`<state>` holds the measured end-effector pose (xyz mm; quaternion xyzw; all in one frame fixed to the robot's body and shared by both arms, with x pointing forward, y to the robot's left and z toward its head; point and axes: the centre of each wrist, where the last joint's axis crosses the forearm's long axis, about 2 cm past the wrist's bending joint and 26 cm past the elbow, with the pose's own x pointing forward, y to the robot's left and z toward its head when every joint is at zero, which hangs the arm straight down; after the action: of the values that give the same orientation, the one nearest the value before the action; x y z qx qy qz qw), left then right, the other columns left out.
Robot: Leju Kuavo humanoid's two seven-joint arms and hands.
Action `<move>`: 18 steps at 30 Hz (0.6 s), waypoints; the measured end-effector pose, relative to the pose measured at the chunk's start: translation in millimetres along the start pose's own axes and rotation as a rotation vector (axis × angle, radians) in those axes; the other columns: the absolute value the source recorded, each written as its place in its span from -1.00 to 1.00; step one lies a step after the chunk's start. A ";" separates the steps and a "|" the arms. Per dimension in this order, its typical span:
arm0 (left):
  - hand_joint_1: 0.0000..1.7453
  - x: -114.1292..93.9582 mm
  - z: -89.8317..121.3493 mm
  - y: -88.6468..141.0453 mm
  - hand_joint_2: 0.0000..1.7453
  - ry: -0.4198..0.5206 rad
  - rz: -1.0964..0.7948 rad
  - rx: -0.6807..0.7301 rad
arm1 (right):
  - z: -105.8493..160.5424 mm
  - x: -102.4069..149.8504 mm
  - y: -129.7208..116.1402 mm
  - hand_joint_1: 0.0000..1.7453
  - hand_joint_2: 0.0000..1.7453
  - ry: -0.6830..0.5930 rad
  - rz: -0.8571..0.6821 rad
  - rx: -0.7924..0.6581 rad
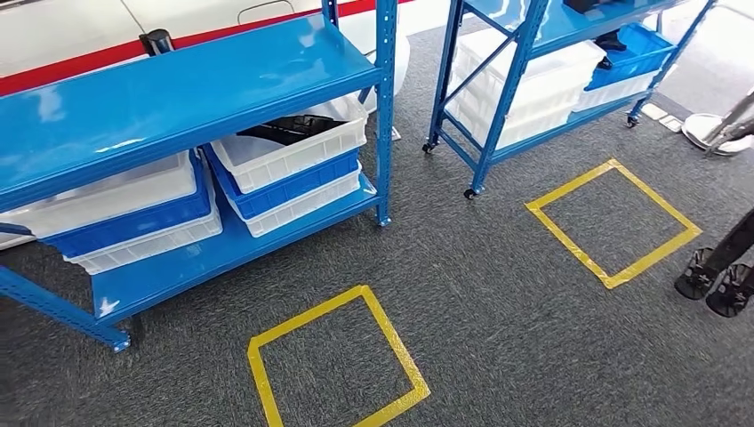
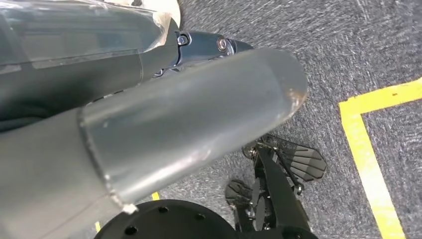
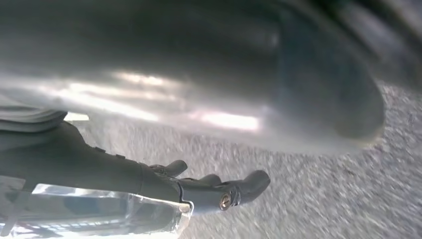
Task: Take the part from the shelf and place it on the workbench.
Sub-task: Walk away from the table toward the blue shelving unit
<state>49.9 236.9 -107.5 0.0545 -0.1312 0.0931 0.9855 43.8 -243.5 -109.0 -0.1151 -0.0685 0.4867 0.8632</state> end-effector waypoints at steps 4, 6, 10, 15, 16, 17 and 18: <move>-1.00 -2.6 0.2 1.2 -1.00 0.006 0.005 0.008 | -0.1 2.5 -2.2 -1.00 -1.00 -0.006 0.006 -0.005; -1.00 -3.7 0.4 1.3 -1.00 0.008 0.006 0.009 | 0.1 3.5 -1.7 -1.00 -1.00 -0.009 0.008 -0.004; -1.00 -2.8 0.3 0.9 -1.00 0.006 0.007 0.008 | 0.3 2.3 0.1 -1.00 -1.00 -0.008 0.013 -0.001; -1.00 -2.9 0.3 0.9 -1.00 0.007 0.007 0.008 | 0.3 1.7 0.2 -1.00 -1.00 -0.007 0.013 -0.001; -1.00 -3.3 0.4 1.0 -1.00 0.007 0.007 0.008 | 0.3 1.8 0.1 -1.00 -1.00 -0.007 0.013 -0.002; -1.00 -3.7 0.4 1.0 -1.00 0.008 0.007 0.008 | 0.3 2.1 -0.1 -1.00 -1.00 -0.008 0.013 -0.002; -1.00 -2.9 0.3 1.0 -1.00 0.006 0.007 0.008 | 0.3 2.6 -0.4 -1.00 -1.00 -0.009 0.013 -0.003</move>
<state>46.8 237.3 -107.9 0.0577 -0.1279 0.0972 0.9853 45.4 -241.4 -108.6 -0.1146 -0.0721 0.4929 0.8595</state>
